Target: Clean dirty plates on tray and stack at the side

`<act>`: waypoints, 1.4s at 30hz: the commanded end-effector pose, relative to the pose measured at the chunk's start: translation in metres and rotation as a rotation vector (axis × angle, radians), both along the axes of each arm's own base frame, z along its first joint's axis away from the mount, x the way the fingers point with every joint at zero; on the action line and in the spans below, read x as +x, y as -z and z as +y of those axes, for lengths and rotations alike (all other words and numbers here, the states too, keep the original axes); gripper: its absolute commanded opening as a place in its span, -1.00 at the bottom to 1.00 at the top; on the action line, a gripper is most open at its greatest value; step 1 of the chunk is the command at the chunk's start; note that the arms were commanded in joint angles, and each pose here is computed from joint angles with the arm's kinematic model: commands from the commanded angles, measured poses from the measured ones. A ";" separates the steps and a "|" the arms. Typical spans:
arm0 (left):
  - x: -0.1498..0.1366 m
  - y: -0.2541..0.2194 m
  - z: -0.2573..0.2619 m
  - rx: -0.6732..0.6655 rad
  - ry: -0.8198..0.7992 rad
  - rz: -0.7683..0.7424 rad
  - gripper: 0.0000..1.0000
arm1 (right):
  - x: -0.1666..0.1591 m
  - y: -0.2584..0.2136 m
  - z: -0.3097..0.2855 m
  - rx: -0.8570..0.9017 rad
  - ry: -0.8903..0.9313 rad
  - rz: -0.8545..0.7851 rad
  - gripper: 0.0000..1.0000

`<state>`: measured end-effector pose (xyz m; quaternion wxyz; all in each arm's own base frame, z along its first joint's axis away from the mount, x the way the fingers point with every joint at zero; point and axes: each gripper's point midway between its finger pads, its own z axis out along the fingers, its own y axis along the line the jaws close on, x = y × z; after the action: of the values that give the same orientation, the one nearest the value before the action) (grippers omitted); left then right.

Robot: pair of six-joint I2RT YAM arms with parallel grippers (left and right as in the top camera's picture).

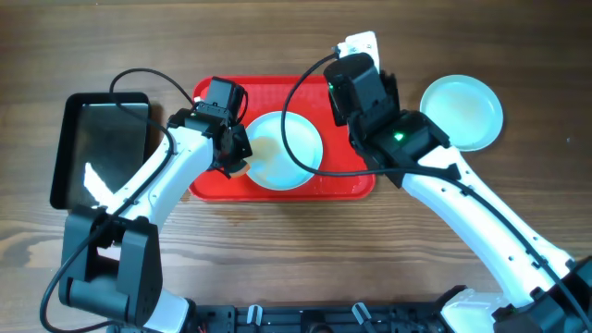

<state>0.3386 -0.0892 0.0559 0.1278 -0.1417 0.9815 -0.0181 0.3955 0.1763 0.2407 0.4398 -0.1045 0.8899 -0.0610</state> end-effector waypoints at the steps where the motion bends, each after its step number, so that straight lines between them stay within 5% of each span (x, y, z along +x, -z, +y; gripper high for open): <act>1: -0.004 0.006 -0.001 -0.014 -0.010 0.025 -0.92 | 0.002 0.077 0.050 0.211 -0.138 0.248 -0.29; 5: -0.004 0.006 -0.001 -0.014 -0.009 0.024 -0.92 | 0.000 0.195 0.065 0.326 -0.152 0.577 -0.28; 10: -0.004 0.006 -0.001 -0.014 -0.009 0.024 -0.92 | -0.008 0.234 0.072 0.461 -0.197 0.729 -0.24; 16: -0.003 0.006 -0.001 -0.014 -0.009 0.023 -0.92 | -0.019 0.261 0.058 0.395 -0.140 0.792 -0.91; 19: -0.003 0.006 -0.001 -0.014 -0.010 0.024 -0.92 | -0.012 0.261 0.040 0.320 -0.051 0.753 -0.91; 23: -0.003 0.006 -0.001 -0.014 -0.010 0.024 -0.92 | 0.014 0.211 0.008 0.205 0.071 0.565 -0.91; 26: -0.002 0.006 -0.001 -0.016 -0.009 0.019 -0.92 | 0.026 0.131 -0.039 0.018 0.187 0.318 -0.91; 31: 0.001 0.005 -0.004 -0.031 -0.007 0.004 -0.92 | 0.022 0.041 -0.062 -0.231 0.161 0.078 -0.91; 39: 0.001 0.005 -0.004 -0.032 -0.007 0.005 -0.92 | -0.005 -0.041 -0.023 -0.725 0.201 -0.223 -0.91; 42: 0.001 0.005 -0.004 -0.032 -0.007 0.005 -0.92 | -0.012 -0.051 -0.008 -0.770 0.182 -0.256 -0.91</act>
<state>0.3416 -0.0940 0.0560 0.1309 -0.1405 0.9809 -0.0314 0.3917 0.1734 0.2746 0.4808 -0.1654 0.7728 -0.3798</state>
